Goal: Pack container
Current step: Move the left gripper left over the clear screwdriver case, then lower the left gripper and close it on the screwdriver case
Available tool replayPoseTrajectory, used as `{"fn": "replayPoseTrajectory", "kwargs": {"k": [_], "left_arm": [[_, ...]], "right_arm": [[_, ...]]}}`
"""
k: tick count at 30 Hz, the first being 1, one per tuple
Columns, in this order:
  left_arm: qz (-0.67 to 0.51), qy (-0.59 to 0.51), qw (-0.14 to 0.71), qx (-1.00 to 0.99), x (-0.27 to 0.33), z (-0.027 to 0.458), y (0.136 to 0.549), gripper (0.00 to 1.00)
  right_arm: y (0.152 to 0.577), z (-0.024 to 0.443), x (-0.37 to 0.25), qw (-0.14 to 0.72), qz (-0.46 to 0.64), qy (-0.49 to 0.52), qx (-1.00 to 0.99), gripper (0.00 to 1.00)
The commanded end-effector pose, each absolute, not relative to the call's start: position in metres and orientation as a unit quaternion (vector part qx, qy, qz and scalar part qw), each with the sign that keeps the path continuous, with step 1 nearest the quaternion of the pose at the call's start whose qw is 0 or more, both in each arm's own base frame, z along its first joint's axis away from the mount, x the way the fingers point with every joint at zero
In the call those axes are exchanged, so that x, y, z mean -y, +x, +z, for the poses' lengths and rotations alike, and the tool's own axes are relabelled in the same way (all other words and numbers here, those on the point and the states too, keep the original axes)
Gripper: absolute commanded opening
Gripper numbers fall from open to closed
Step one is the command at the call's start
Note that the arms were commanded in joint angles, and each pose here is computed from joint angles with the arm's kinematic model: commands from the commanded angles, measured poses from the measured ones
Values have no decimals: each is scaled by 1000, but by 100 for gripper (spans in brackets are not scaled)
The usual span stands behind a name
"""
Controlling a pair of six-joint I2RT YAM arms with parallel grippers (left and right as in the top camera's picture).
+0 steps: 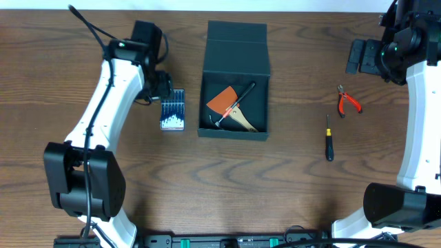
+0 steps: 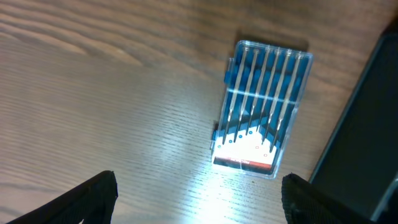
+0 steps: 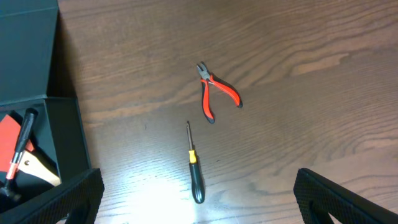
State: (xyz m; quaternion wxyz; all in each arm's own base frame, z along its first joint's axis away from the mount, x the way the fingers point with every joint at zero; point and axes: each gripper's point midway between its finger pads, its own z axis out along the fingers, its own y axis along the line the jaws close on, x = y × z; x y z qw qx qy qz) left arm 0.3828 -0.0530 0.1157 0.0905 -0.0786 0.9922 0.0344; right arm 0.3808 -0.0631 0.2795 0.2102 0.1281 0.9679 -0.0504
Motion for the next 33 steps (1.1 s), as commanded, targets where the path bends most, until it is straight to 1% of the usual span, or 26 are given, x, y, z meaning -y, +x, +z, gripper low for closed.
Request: {"fn": "replayPoseTrajectory", "kwargs": {"k": [1,11,22,33], "left_arm": [[36,-77,70,-994,60,96,372,83],[-21,-44,64,-997,87,59,365,82],[-40,23,79,-996,114,47,366,82],[-23,35,21,-999,112,1,357,83]], "right_arm": [[380,285,62,218,-47,133,-966,99],[380,285,62,218,-47,133,-966,99],[380,285,62,218,-47,133,-966,99],[380,285,62,218,-47,133,-966,99]]}}
